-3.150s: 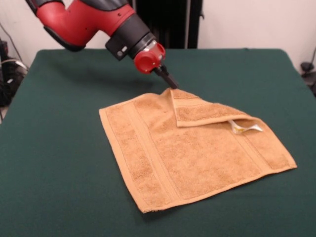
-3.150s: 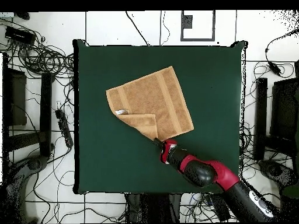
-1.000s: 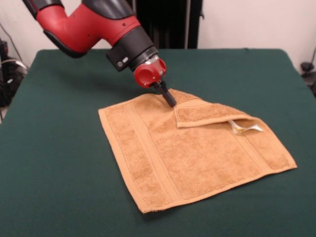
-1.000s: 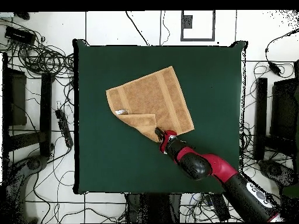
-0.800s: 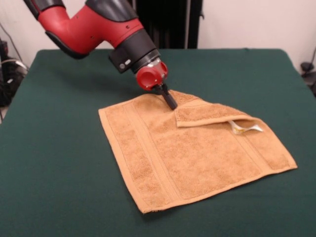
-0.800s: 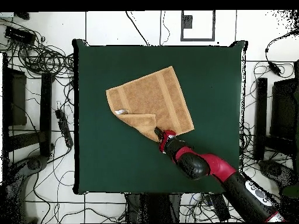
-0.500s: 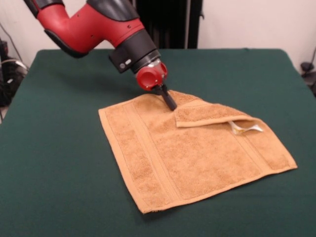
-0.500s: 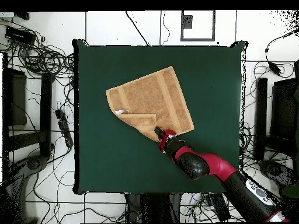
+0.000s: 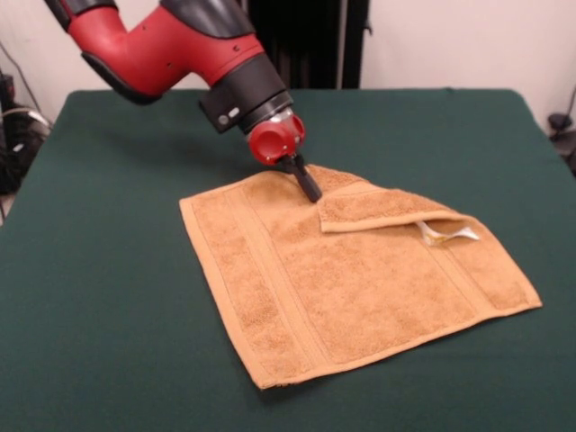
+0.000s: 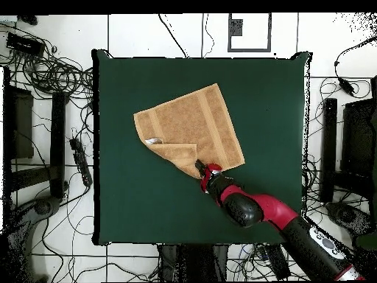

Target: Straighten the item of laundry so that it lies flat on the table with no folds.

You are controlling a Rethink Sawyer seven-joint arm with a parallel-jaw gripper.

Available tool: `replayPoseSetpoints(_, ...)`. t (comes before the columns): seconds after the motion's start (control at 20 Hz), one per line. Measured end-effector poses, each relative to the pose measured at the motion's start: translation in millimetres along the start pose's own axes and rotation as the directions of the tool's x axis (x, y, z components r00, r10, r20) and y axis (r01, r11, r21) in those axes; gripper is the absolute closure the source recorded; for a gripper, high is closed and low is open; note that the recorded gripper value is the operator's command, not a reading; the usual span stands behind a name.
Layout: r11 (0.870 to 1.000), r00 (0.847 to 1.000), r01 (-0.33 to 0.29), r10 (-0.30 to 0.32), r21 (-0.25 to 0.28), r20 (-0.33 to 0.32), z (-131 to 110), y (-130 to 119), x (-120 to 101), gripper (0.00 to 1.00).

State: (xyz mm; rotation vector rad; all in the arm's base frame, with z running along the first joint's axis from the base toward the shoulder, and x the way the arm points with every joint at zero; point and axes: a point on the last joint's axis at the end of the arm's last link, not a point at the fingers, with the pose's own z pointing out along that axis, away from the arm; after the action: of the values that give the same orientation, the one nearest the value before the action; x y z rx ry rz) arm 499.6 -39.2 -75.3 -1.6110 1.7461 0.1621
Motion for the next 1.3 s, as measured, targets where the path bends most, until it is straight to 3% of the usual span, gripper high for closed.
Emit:
replayPoseSetpoints(0.25,1.000,0.999,0.030,-0.029,0.010,-0.021,0,1,-2,1.00)
replayPoseSetpoints(0.7,0.986,0.981,0.166,-0.163,0.018,-0.104,2,4,-12,1.00)
replayPoseSetpoints(1.3,0.981,0.974,0.195,-0.192,0.012,-0.121,2,4,-14,1.00)
